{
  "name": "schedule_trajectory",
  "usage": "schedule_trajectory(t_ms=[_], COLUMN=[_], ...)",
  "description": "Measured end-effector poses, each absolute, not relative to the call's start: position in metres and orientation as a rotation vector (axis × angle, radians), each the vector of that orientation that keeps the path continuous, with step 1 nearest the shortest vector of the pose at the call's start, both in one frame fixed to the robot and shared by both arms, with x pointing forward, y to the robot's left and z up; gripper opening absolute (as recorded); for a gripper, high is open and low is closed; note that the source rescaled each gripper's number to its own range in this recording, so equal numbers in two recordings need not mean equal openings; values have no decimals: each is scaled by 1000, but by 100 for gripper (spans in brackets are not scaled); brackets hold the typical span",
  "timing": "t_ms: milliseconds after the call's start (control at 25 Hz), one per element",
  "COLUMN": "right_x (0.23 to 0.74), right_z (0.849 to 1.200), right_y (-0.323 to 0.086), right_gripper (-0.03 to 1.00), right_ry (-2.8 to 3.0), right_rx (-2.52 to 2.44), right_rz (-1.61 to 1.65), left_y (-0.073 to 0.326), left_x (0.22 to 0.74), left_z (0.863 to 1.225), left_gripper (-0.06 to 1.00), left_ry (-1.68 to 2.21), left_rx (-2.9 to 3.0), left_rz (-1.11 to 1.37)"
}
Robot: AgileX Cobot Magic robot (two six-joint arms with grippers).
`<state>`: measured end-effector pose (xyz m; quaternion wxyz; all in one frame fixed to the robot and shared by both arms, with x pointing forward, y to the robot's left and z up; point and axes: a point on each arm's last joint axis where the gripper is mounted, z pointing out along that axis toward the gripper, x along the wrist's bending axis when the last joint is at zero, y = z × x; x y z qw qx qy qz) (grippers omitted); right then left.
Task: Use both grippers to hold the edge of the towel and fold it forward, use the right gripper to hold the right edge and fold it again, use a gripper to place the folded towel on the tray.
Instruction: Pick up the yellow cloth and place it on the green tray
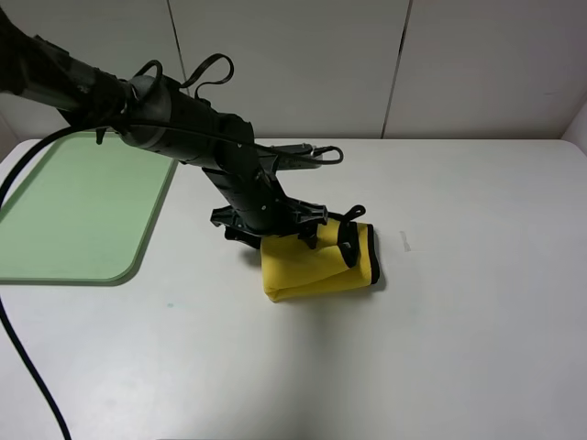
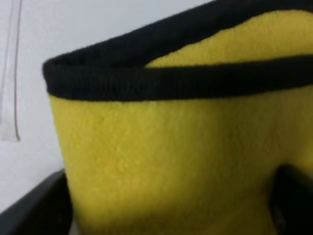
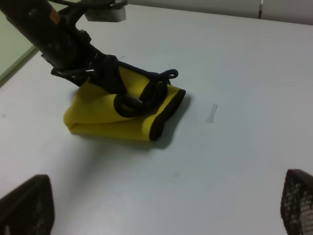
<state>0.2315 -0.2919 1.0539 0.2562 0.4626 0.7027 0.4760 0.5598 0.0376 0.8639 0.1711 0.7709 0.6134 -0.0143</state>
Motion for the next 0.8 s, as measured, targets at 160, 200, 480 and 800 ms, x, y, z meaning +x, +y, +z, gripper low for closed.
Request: schedule_trajectory(t_ms=[160, 200, 480, 800], right_x=[231, 231, 231, 231], right_z=[1054, 1054, 1054, 1054], right_y=[-292, -292, -292, -292], right_gripper=[100, 100, 100, 100], right_ry=[1907, 1907, 1907, 1907], right_rx=[1256, 1256, 1256, 1256], right_rz=[1292, 1292, 1292, 1292], left_y=[38, 38, 39, 39], left_x=[559, 559, 557, 557], left_z=[862, 862, 858, 858], left_gripper=[60, 53, 13, 12], left_ry=[1749, 1753, 1757, 1744], left_rx=[2196, 2197, 2220, 2245], left_rz=[-48, -52, -56, -42])
